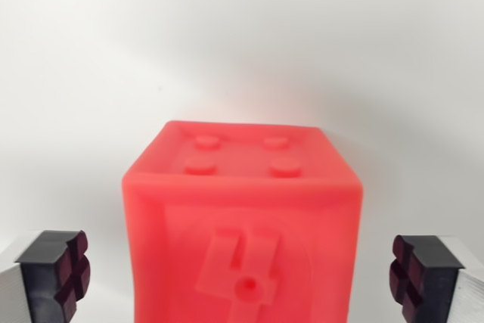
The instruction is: Destack cube
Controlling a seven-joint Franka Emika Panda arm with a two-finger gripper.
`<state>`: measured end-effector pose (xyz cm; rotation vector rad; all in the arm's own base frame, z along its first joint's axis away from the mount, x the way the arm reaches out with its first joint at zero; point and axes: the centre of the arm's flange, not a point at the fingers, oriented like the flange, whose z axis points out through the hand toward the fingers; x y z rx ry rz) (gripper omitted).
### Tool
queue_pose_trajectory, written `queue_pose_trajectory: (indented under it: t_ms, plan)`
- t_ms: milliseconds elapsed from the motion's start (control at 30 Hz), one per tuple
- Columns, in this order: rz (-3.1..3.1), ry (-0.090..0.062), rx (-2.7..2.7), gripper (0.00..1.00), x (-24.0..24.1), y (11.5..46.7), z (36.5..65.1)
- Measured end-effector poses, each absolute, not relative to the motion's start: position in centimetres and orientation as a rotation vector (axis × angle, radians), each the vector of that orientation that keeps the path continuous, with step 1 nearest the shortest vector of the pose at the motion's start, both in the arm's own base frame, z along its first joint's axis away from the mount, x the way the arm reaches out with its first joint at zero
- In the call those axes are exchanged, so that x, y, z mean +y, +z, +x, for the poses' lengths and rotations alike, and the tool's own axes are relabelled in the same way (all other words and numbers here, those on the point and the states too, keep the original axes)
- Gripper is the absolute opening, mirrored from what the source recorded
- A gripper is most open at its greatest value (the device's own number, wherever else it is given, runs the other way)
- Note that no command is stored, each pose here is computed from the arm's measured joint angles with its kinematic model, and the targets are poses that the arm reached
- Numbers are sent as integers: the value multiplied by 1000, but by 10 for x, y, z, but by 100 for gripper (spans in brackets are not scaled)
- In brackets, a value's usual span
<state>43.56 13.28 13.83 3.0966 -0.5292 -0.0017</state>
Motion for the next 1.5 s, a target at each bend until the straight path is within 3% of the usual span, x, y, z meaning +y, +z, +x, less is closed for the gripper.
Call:
queue_pose_trajectory:
  t_ms: [1500]
  plan:
    - [3096, 7, -528, 100, 132, 314, 435]
